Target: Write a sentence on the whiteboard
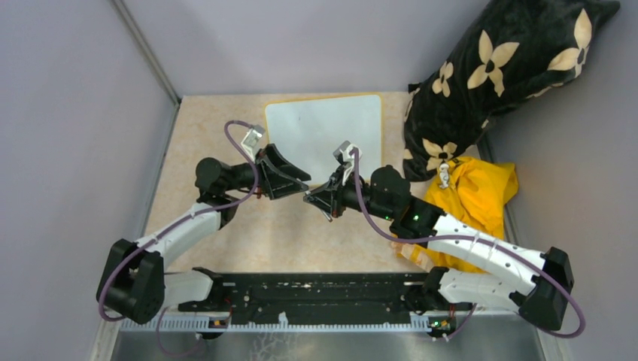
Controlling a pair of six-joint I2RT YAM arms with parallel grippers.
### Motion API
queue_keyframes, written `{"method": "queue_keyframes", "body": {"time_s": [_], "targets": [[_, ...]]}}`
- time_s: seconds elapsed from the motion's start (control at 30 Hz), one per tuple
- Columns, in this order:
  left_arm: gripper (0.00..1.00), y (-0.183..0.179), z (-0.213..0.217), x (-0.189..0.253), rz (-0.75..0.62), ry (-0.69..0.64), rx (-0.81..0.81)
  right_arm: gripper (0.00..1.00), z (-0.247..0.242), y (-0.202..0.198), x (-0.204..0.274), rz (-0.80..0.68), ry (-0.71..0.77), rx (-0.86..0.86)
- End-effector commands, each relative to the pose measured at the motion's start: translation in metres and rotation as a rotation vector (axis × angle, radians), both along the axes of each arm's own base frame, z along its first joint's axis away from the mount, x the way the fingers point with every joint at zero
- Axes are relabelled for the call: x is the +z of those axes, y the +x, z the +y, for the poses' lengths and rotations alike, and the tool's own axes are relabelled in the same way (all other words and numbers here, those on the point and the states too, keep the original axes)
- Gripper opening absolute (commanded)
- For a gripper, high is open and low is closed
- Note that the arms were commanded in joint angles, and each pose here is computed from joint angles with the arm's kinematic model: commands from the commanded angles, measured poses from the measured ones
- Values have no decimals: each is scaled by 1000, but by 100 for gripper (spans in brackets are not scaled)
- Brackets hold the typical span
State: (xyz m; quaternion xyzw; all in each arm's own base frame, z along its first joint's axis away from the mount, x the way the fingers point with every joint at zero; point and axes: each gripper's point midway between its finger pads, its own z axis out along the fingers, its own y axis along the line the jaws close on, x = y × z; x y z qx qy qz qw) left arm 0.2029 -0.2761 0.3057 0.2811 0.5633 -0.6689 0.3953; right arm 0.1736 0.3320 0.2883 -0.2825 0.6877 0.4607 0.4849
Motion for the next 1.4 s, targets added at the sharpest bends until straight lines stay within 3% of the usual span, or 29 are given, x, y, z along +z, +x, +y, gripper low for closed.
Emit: {"method": "queue_keyframes", "body": {"time_s": [0.0, 0.27, 0.9, 1.27, 1.37], "targets": [[61, -8, 1, 11, -8, -48, -31, 0, -5, 3, 32, -50, 104, -29], [62, -20, 5, 18, 31, -108, -88, 0, -6, 4, 33, -48, 119, -42], [40, -27, -2, 35, 30, -149, -119, 0, -5, 1, 28, -31, 118, -26], [22, -26, -4, 35, 36, -142, -104, 0, -6, 1, 25, -29, 109, -28], [21, -25, -4, 36, 34, -143, -99, 0, -6, 1, 24, -29, 106, -27]]}}
